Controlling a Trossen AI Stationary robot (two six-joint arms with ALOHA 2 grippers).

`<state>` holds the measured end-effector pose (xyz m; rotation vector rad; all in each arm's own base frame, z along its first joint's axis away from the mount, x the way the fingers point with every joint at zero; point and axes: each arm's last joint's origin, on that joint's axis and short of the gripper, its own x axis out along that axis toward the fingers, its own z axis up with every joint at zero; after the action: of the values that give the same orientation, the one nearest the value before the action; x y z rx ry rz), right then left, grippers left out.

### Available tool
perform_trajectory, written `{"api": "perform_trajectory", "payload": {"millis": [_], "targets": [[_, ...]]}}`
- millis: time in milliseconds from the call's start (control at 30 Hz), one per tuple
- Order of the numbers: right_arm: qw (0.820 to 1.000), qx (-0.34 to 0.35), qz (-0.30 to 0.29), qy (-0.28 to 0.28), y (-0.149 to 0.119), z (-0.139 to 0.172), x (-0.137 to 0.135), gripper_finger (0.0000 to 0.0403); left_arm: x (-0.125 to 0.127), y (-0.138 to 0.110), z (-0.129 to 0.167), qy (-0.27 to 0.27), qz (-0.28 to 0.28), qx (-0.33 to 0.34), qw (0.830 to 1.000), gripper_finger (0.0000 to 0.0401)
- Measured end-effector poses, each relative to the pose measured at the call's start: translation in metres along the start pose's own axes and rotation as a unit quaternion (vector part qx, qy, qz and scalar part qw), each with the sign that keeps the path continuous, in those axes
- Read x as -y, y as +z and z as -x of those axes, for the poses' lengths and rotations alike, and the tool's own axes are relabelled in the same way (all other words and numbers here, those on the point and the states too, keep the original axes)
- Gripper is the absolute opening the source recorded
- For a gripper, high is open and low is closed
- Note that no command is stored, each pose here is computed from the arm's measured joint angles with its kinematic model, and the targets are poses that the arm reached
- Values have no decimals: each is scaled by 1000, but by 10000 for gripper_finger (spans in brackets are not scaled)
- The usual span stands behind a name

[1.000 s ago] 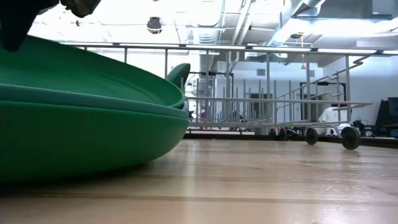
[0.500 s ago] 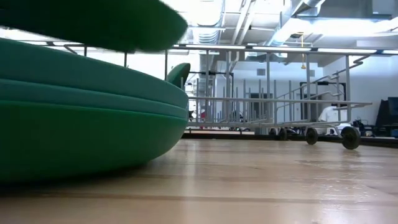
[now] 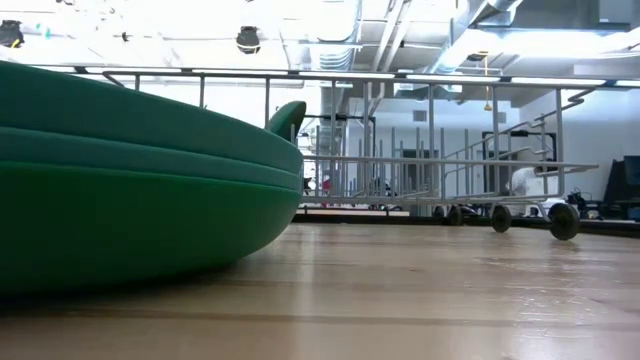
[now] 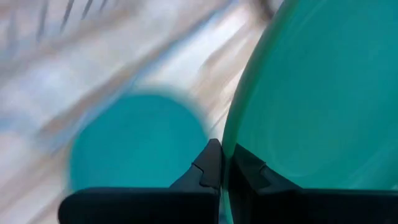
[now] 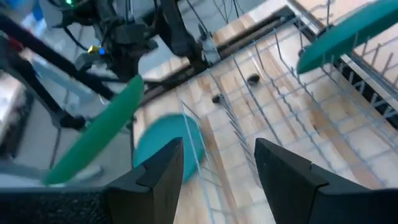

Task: Sort dishes
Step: Put the green plate in the dish rack

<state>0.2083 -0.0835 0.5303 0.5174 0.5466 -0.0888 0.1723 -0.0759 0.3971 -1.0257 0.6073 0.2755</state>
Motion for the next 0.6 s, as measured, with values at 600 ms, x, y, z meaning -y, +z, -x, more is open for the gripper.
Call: {"api": "perform_trajectory", "payload": {"millis": [600], "targets": [[960,264,-38,81,39,-2,-54,264,-21,83,38,64,109,459,879,0]]}}
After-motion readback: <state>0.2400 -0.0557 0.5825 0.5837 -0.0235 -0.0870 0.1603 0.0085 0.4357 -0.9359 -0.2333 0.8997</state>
